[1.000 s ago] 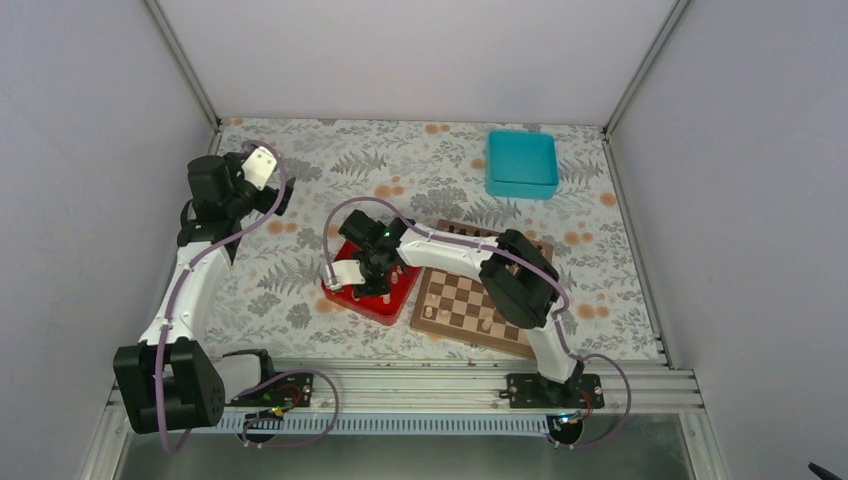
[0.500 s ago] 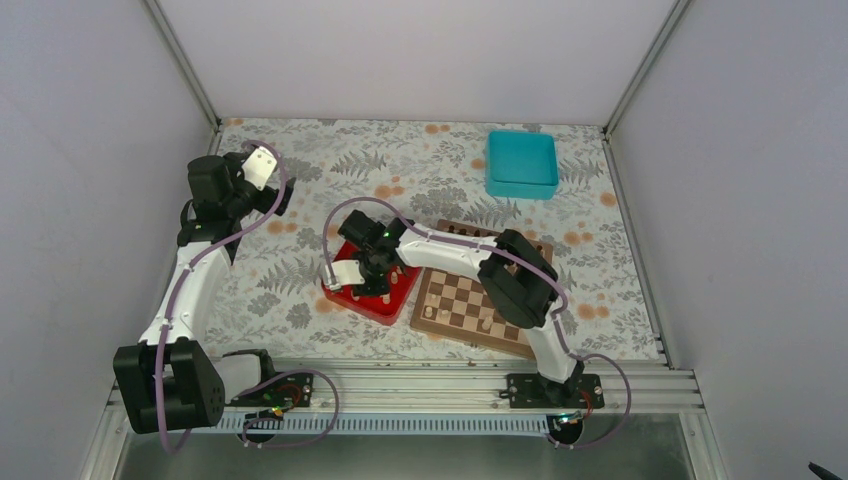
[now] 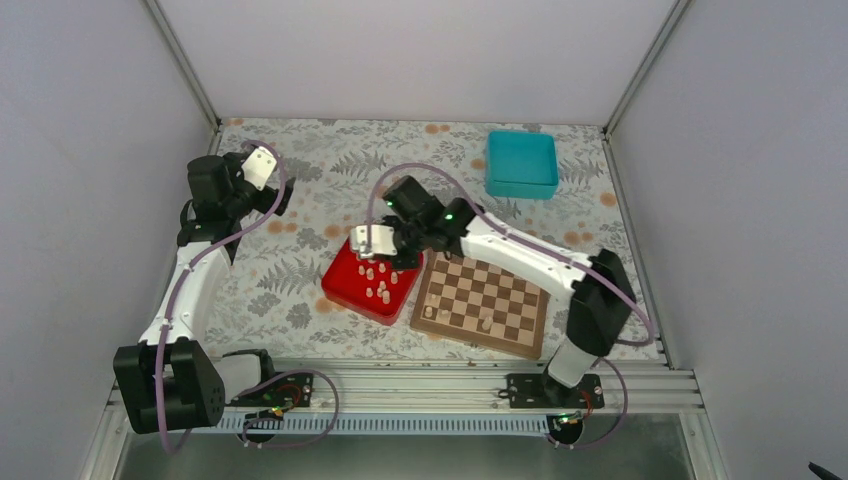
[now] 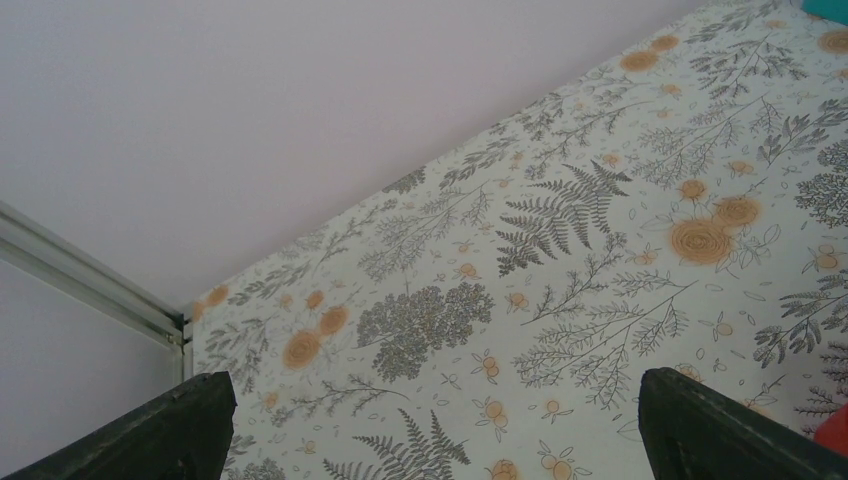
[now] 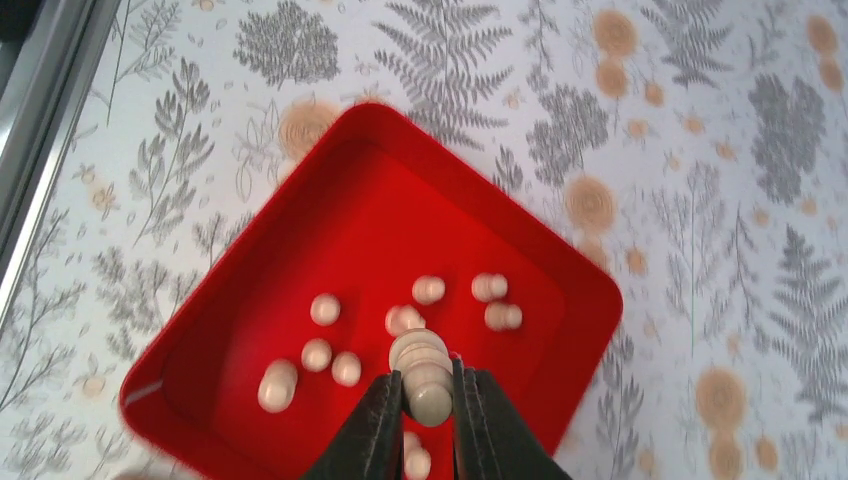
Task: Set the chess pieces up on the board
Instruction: Pick up the chess piece from the storage box, then place the chess piece on the chessboard.
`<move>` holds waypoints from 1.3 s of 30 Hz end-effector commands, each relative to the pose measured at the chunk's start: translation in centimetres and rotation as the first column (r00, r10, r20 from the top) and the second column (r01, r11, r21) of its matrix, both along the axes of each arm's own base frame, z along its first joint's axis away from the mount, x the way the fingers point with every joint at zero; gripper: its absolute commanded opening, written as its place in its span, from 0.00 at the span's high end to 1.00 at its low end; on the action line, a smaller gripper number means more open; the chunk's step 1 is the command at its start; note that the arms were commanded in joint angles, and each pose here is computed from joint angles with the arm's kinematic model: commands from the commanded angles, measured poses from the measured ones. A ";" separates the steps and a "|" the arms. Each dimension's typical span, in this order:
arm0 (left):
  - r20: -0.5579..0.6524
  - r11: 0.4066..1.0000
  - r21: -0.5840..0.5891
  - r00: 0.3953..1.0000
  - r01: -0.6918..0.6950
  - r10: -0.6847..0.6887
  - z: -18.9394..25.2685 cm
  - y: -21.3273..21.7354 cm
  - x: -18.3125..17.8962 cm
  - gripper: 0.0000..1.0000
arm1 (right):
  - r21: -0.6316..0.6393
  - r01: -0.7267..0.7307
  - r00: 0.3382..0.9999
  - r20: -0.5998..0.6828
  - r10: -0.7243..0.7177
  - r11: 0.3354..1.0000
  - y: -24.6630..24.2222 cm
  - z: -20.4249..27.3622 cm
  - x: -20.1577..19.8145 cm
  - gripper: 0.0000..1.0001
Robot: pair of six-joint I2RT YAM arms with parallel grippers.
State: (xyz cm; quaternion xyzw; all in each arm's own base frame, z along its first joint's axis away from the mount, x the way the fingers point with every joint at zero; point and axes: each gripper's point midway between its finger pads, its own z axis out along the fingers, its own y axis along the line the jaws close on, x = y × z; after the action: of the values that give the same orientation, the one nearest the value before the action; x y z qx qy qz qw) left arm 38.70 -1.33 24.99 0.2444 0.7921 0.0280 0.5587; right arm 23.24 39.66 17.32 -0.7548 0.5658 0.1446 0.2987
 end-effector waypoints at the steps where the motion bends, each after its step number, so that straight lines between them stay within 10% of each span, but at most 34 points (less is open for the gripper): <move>1: 0.040 1.000 0.001 0.999 0.004 -0.004 1.1 0.1 0.0 0.00 | -0.026 0.090 0.996 -0.018 -0.090 0.996 -4.3 -0.5 -0.1 0.92; 39: 0.015 0.999 0.021 0.999 -0.047 0.046 0.1 1.3 0.6 0.00 | -0.234 0.226 0.954 -0.140 -0.263 0.945 -20.9 -9.4 -9.1 0.88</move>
State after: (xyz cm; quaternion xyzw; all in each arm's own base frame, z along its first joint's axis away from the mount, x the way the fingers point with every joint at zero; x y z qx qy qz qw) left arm 38.98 -0.32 24.92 0.2313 0.7962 0.0457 0.5572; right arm 14.23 19.08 8.26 -0.6894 0.6935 0.1043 0.1813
